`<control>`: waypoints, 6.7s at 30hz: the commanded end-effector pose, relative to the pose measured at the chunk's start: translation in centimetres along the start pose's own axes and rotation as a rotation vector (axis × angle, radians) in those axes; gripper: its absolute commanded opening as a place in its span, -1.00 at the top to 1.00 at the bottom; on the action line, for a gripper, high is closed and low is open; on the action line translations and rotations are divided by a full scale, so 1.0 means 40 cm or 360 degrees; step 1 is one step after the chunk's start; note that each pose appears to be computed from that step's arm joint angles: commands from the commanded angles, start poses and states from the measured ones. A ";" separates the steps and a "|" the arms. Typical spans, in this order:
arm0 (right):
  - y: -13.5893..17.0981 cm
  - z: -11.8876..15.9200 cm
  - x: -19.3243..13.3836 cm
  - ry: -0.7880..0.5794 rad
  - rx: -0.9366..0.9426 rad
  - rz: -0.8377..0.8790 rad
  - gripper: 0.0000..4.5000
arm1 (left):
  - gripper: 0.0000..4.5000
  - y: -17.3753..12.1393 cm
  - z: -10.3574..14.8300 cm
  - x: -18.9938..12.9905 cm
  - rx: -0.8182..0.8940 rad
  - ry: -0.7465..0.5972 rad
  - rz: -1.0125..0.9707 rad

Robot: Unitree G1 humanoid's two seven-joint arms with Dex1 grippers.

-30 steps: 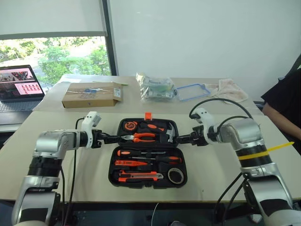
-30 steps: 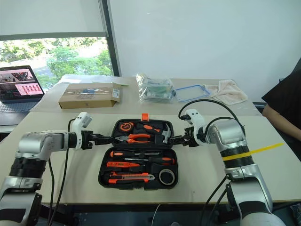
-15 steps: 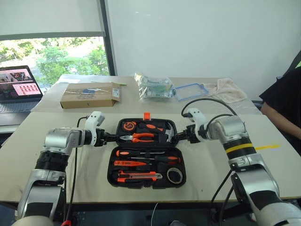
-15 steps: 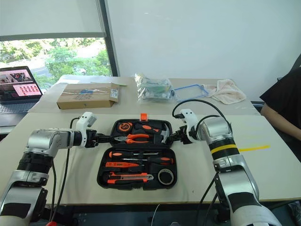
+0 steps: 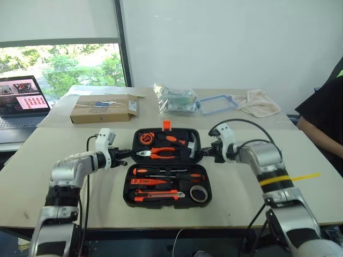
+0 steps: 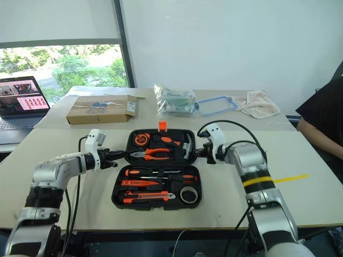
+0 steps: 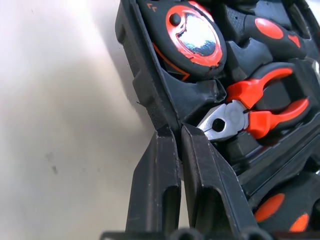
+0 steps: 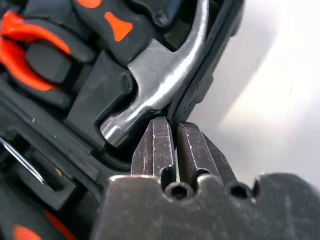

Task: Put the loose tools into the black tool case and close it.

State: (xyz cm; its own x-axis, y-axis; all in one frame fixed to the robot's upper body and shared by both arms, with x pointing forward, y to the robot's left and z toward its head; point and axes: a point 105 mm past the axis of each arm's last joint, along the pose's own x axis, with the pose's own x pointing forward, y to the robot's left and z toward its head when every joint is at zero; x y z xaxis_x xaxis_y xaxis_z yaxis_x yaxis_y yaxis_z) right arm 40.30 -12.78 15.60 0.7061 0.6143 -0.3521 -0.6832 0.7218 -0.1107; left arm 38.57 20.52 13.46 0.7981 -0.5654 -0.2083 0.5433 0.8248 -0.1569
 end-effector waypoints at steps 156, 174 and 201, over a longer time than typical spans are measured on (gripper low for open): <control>0.355 -0.178 -0.114 -0.0196 0.0219 0.0176 -0.40 | 1.00 -0.219 -0.101 0.058 0.1032 0.0342 -0.0982; 0.377 -0.235 -0.085 0.0034 -0.0059 0.0301 0.97 | 1.00 -0.215 -0.100 0.059 0.1027 0.0333 -0.0959; 0.364 -0.161 -0.071 -0.0724 -0.0252 0.0162 0.97 | 1.00 -0.210 -0.106 0.055 0.1006 0.0392 -0.0955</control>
State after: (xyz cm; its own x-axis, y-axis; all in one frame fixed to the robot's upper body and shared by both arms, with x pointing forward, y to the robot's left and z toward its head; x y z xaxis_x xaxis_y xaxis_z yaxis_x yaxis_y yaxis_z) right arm 26.86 -6.06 6.55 0.6195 0.7842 -0.0345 -0.7721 0.6009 -0.2068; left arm 35.36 11.76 13.07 0.3337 -0.8634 -0.3785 0.9229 0.2172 0.3180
